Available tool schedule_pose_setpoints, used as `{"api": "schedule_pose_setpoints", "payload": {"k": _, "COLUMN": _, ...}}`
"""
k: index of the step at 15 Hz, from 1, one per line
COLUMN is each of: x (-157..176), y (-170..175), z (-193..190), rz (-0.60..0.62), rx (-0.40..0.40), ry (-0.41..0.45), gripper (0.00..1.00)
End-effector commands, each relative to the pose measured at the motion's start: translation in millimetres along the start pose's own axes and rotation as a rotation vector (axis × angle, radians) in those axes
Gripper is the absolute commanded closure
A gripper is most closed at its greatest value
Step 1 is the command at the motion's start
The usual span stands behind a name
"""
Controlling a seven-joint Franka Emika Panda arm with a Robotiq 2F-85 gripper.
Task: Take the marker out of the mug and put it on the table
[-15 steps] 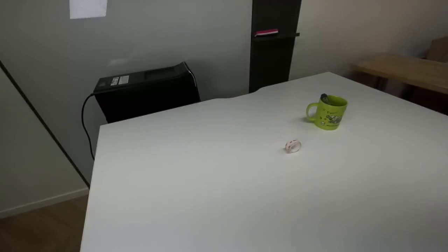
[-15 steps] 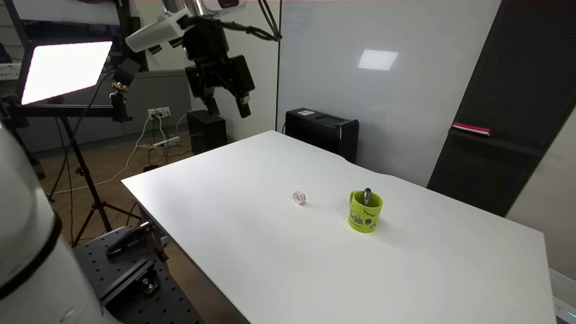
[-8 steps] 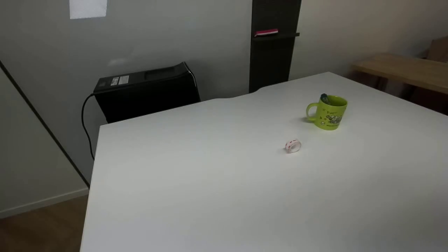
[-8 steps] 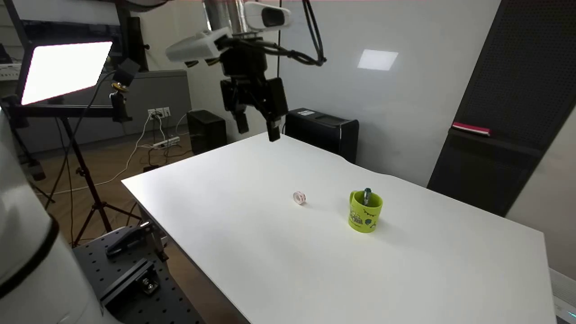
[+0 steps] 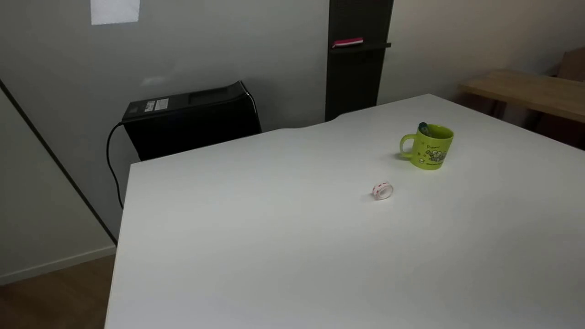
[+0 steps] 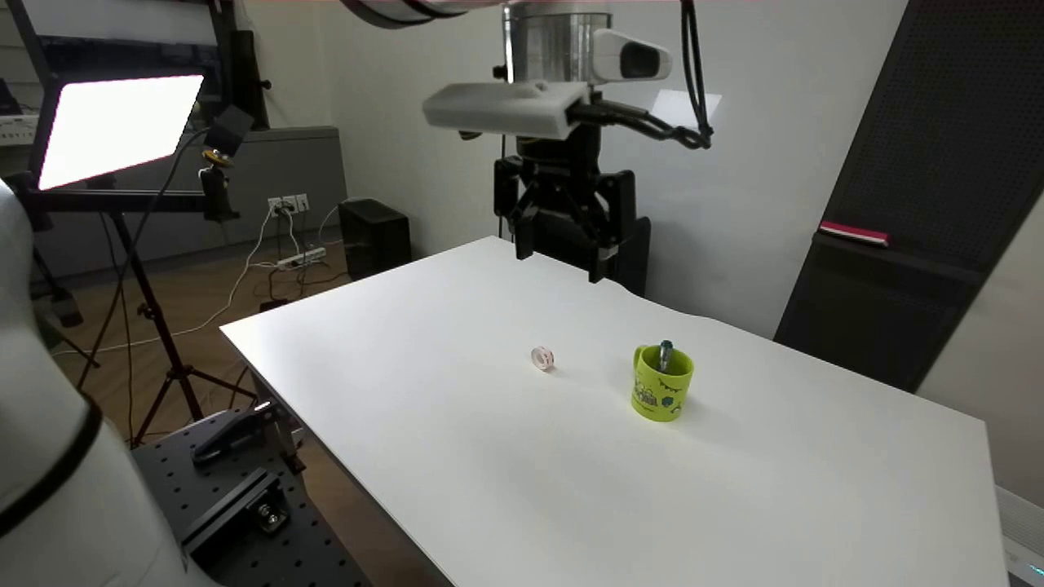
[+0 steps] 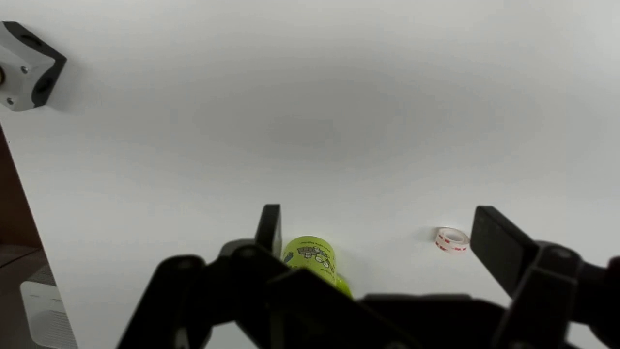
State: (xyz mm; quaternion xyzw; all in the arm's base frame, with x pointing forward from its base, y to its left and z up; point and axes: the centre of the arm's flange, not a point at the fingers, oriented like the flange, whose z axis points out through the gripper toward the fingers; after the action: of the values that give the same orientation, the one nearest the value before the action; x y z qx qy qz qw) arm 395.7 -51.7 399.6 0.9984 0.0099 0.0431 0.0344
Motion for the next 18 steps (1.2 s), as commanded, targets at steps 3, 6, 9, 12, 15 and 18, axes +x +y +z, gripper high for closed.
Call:
{"api": "schedule_pose_setpoints", "payload": {"k": 3, "x": 77.7, "y": 39.8, "z": -4.3, "rz": -0.142, "rx": 0.129, "ry": -0.061, "gripper": 0.0}}
{"api": "schedule_pose_setpoints", "payload": {"k": 6, "x": 101.5, "y": 60.4, "z": -6.4, "rz": -0.209, "rx": 0.256, "ry": -0.082, "gripper": 0.0}}
{"api": "schedule_pose_setpoints", "payload": {"k": 9, "x": 119.0, "y": 82.1, "z": -8.5, "rz": -0.251, "rx": 0.344, "ry": -0.114, "gripper": 0.0}}
{"api": "schedule_pose_setpoints", "payload": {"k": 12, "x": 97.1, "y": 76.6, "z": -5.5, "rz": -0.231, "rx": 0.318, "ry": -0.11, "gripper": 0.0}}
{"api": "schedule_pose_setpoints", "payload": {"k": 15, "x": 104.6, "y": 81.9, "z": -2.1, "rz": -0.229, "rx": 0.322, "ry": -0.124, "gripper": 0.0}}
{"api": "schedule_pose_setpoints", "payload": {"k": 18, "x": 105.6, "y": 81.4, "z": -1.6, "rz": -0.231, "rx": 0.324, "ry": -0.127, "gripper": 0.0}}
